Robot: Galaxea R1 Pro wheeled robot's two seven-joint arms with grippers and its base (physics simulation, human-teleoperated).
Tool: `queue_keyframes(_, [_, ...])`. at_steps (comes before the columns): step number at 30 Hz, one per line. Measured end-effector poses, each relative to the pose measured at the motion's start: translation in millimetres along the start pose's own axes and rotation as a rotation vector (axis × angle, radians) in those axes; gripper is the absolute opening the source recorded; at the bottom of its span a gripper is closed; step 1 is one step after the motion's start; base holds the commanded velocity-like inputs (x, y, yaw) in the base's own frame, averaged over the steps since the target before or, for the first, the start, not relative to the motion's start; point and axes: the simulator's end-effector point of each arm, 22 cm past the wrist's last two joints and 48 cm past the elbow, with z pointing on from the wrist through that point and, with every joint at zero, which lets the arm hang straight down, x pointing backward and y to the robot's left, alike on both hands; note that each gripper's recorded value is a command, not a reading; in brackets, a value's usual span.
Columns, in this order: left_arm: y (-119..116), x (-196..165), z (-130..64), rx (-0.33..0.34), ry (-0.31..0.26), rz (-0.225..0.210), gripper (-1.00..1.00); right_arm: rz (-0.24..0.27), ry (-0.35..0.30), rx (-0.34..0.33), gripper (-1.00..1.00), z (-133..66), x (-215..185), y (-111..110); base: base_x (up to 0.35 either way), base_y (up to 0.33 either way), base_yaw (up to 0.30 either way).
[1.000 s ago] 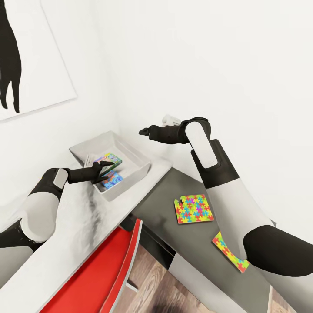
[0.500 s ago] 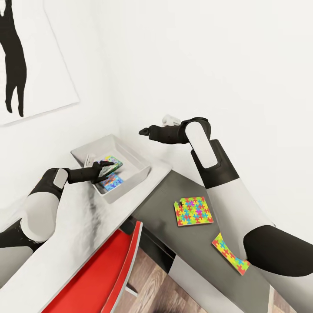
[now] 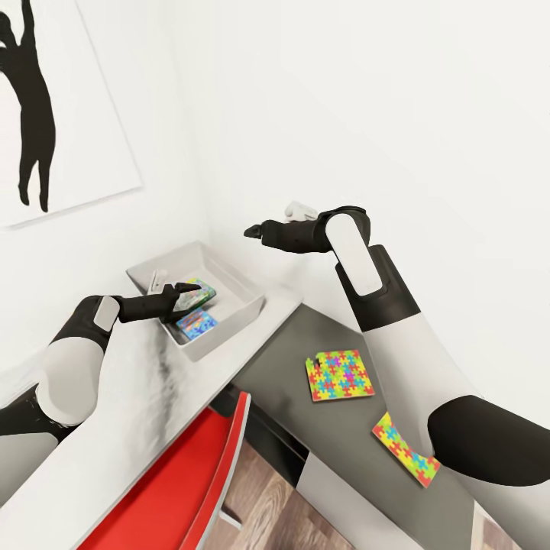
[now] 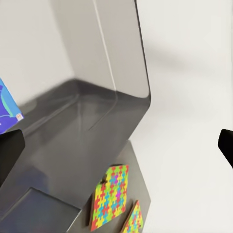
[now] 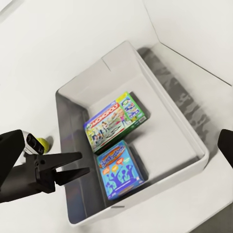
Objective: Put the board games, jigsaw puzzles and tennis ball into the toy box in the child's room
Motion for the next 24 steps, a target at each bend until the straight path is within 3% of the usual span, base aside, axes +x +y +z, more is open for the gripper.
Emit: queue_keyframes(24, [-15.4,-10.6,-20.2,-0.007,-0.03,0.034,1.0,-0.023,-0.031,-0.006,1.0,-19.2,-15.7,17.6,0.0,0.0,0.0])
